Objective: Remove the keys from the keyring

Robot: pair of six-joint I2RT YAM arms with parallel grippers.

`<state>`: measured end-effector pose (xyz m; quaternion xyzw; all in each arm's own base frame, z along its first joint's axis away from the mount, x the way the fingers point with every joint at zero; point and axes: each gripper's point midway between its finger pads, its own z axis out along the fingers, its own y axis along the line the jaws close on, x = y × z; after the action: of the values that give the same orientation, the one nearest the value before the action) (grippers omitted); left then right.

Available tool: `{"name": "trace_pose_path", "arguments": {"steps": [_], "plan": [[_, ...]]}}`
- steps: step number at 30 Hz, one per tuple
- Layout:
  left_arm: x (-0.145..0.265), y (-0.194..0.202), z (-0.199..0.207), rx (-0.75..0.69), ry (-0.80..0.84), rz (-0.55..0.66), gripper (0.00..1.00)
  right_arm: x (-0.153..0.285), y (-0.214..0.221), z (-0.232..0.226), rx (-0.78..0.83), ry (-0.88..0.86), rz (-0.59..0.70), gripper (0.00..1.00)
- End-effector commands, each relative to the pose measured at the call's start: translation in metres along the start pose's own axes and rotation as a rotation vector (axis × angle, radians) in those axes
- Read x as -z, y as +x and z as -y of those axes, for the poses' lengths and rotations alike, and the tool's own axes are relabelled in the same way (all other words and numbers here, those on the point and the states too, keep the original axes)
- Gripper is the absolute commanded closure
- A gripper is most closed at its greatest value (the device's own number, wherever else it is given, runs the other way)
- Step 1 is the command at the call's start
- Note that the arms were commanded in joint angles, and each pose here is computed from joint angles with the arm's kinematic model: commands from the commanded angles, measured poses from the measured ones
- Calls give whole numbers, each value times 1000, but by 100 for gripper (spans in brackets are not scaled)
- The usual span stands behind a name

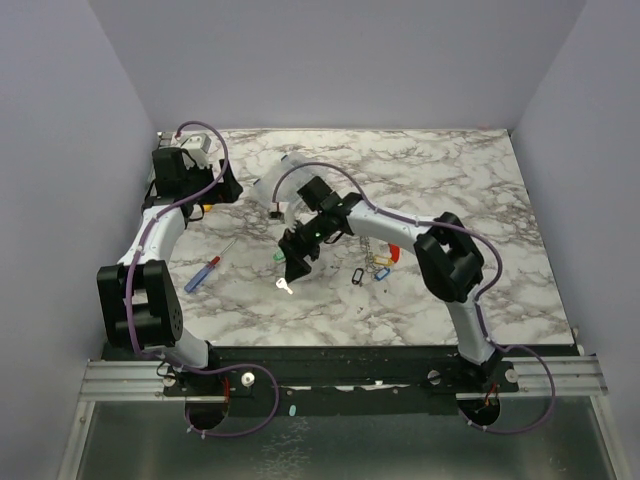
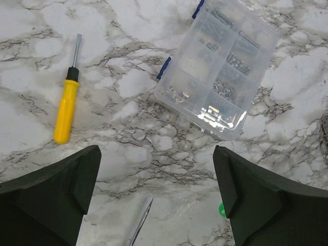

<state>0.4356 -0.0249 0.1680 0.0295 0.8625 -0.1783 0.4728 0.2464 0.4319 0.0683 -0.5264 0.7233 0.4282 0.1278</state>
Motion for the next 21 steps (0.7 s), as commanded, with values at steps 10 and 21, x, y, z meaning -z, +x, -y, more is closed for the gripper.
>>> {"name": "trace_pose_path", "arguments": {"steps": [10, 21], "plan": [[-2, -21, 27, -104, -12, 1, 1, 127, -25, 15, -21, 119, 184, 16], [-26, 2, 92, -333, -8, -94, 1, 260, 36, 64, -204, 362, 378, 11]]}}
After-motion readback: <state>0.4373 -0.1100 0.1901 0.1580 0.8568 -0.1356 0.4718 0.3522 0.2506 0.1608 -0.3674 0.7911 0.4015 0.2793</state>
